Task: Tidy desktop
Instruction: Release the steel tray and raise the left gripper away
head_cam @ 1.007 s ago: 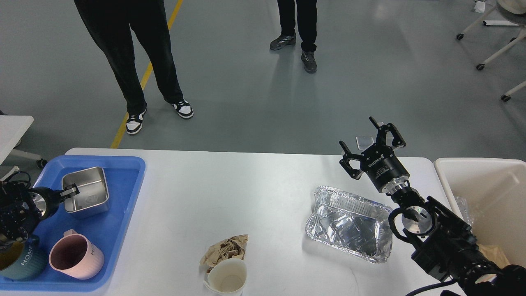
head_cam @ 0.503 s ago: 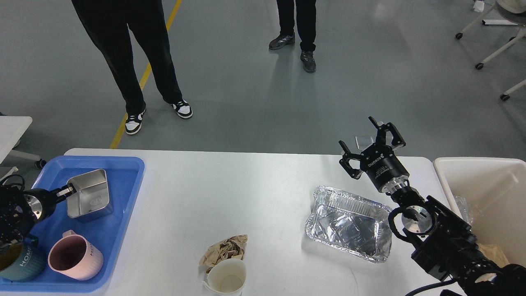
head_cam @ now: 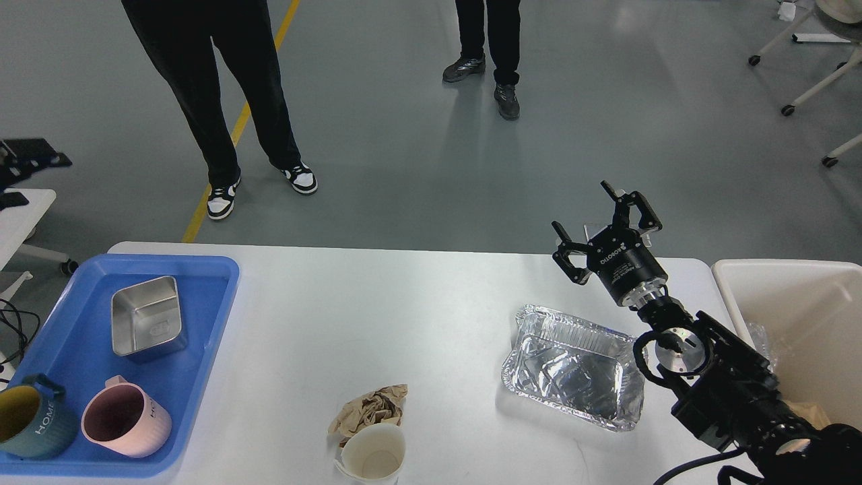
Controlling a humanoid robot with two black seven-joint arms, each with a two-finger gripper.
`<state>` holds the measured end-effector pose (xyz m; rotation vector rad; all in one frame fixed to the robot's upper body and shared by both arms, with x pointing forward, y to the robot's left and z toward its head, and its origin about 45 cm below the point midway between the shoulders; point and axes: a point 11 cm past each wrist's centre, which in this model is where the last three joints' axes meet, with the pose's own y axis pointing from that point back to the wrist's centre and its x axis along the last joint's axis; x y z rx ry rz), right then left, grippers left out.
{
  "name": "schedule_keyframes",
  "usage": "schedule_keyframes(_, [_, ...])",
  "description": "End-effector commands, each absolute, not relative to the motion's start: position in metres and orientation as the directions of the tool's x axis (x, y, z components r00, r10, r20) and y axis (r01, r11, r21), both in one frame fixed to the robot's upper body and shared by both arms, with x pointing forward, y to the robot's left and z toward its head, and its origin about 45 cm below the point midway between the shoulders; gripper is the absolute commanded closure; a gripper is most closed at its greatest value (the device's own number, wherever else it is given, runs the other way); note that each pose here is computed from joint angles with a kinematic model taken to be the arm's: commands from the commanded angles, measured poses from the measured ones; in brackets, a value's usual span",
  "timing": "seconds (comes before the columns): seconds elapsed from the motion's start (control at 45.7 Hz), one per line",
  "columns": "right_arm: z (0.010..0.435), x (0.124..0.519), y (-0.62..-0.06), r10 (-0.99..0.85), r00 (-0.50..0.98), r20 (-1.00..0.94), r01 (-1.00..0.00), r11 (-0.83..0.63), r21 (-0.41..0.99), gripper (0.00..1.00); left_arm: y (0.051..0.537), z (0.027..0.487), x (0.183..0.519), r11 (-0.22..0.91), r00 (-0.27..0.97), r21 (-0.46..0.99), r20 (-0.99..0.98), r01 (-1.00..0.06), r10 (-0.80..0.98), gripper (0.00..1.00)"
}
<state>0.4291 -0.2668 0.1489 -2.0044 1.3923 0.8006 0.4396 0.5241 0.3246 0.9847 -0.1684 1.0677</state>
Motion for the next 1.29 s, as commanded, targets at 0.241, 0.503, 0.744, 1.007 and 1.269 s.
schedule_keyframes(0.241, [0.148, 0.428, -0.269, -0.613, 0.278, -0.740, -0.948, -0.298, -0.109, 0.00, 0.452, 0.346, 0.481, 0.287, 0.552, 0.504, 0.522, -0.815, 0.651, 0.04])
schedule_keyframes(0.503, [0.149, 0.428, -0.279, -0.628, 0.270, -0.730, -0.952, -0.287, -0.105, 0.00, 0.370, 0.282, 0.492, 0.498, 0.576, 0.331, 0.204, -0.802, 0.792, 0.04])
schedule_keyframes(0.744, [0.148, 0.427, -0.285, -0.636, 0.263, -0.725, -0.954, -0.281, -0.100, 0.00, 0.329, 0.222, 0.474, 0.581, 0.567, 0.209, -0.129, -0.786, 0.813, 0.04])
schedule_keyframes(1.007, [0.147, 0.427, -0.297, -0.656, 0.246, -0.714, -0.960, -0.266, -0.086, 0.00, 0.301, 0.165, 0.446, 0.555, 0.452, 0.077, -0.494, -0.828, 0.743, 0.04])
schedule_keyframes(1.269, [0.146, 0.426, -0.299, -0.658, 0.238, -0.715, -0.962, -0.259, -0.082, 0.00, 0.281, 0.139, 0.438, 0.453, 0.316, 0.031, -0.674, -0.891, 0.668, 0.04])
